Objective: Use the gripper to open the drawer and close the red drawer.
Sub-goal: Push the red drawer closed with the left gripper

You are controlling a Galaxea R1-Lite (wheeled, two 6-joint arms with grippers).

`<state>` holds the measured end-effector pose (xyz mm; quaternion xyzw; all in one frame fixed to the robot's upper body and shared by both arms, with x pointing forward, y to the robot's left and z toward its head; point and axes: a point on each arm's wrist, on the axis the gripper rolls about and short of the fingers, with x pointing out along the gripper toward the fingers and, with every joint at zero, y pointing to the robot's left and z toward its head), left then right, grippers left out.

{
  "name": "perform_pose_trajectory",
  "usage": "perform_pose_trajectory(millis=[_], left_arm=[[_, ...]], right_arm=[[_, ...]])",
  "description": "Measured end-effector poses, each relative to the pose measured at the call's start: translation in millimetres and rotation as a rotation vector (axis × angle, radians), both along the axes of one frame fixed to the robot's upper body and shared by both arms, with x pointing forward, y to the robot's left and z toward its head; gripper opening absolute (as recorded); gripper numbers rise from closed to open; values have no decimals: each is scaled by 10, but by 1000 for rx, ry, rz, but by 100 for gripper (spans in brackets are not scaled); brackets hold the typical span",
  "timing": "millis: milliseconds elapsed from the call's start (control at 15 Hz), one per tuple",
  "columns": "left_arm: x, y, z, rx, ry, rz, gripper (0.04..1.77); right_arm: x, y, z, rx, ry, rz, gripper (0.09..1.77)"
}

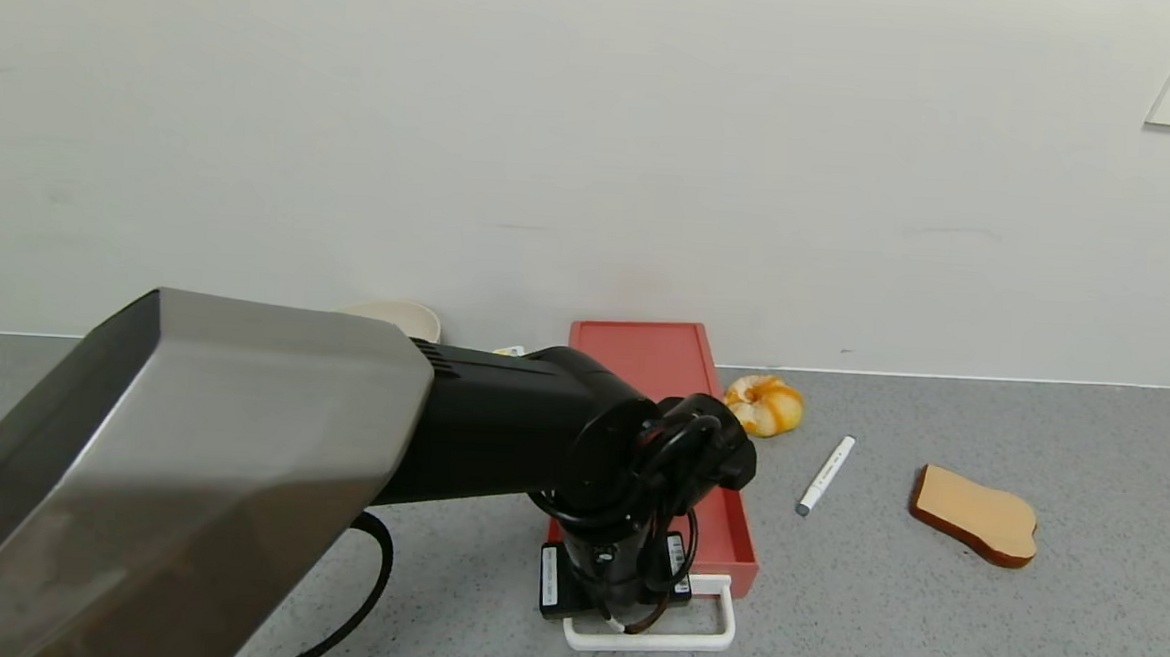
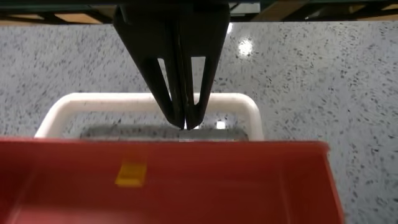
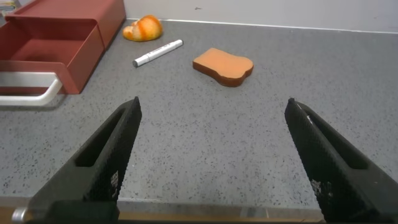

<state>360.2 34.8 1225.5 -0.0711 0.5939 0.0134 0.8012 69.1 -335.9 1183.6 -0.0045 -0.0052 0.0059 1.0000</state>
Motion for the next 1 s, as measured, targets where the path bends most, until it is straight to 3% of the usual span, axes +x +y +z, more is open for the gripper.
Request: perform_pose_trajectory(millis=[667,1000], left_arm=[[165,-1,61,38,-120,33,11],[320,14,77,31,-146,32,11]], right_arm=[[0,0,-1,0,1,0,170],[0,0,-2,0,1,0,170]])
